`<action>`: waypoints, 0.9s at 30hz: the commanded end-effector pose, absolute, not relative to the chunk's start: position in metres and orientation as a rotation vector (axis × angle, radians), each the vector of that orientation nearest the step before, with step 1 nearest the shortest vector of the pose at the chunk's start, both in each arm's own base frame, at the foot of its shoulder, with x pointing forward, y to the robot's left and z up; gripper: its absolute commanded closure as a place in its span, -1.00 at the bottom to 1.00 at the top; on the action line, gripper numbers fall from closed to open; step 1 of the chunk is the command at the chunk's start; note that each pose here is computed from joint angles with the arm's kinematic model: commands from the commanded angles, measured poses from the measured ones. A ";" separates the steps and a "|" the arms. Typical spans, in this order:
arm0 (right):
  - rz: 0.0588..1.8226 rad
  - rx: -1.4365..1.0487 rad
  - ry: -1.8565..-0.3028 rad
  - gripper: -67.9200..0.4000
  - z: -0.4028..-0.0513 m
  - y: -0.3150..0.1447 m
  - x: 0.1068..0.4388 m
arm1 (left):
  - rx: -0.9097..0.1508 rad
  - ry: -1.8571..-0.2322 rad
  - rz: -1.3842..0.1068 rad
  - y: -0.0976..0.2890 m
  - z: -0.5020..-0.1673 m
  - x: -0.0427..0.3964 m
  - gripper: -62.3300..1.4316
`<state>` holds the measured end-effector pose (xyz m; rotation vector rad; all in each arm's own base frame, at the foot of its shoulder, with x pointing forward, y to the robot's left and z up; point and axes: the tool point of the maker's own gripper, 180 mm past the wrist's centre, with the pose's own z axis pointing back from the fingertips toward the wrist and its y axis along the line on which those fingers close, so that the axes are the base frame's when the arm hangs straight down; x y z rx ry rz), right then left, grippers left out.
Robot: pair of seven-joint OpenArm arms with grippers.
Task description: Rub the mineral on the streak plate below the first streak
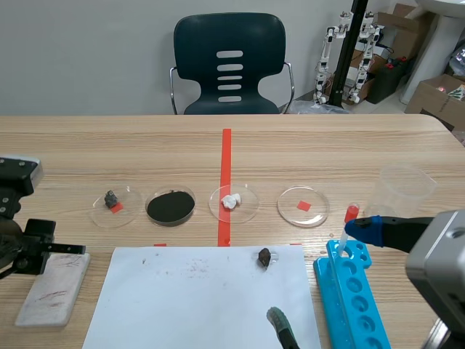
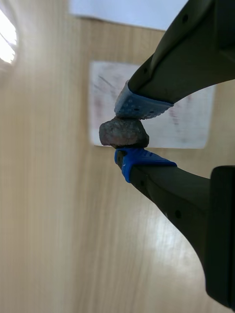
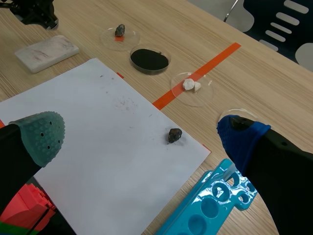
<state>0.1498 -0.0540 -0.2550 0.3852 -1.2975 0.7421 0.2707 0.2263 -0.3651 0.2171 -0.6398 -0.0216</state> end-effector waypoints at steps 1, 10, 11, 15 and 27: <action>0.735 0.392 -1.335 -1.00 -0.245 -0.052 0.153 | 0.216 -0.751 -0.047 0.222 -0.344 0.283 0.55; 0.735 0.392 -1.335 -1.00 -0.245 -0.052 0.153 | 0.075 -1.144 -0.202 0.168 -0.280 0.285 0.55; 0.735 0.392 -1.335 -1.00 -0.245 -0.052 0.153 | 0.048 -1.167 -0.223 0.160 -0.275 0.282 0.55; 0.735 0.392 -1.335 -1.00 -0.245 -0.052 0.153 | -0.076 -1.235 -0.313 0.128 -0.262 0.266 0.55; 0.735 0.392 -1.335 -1.00 -0.245 -0.052 0.153 | -0.332 -1.297 -0.586 0.065 -0.249 0.213 0.55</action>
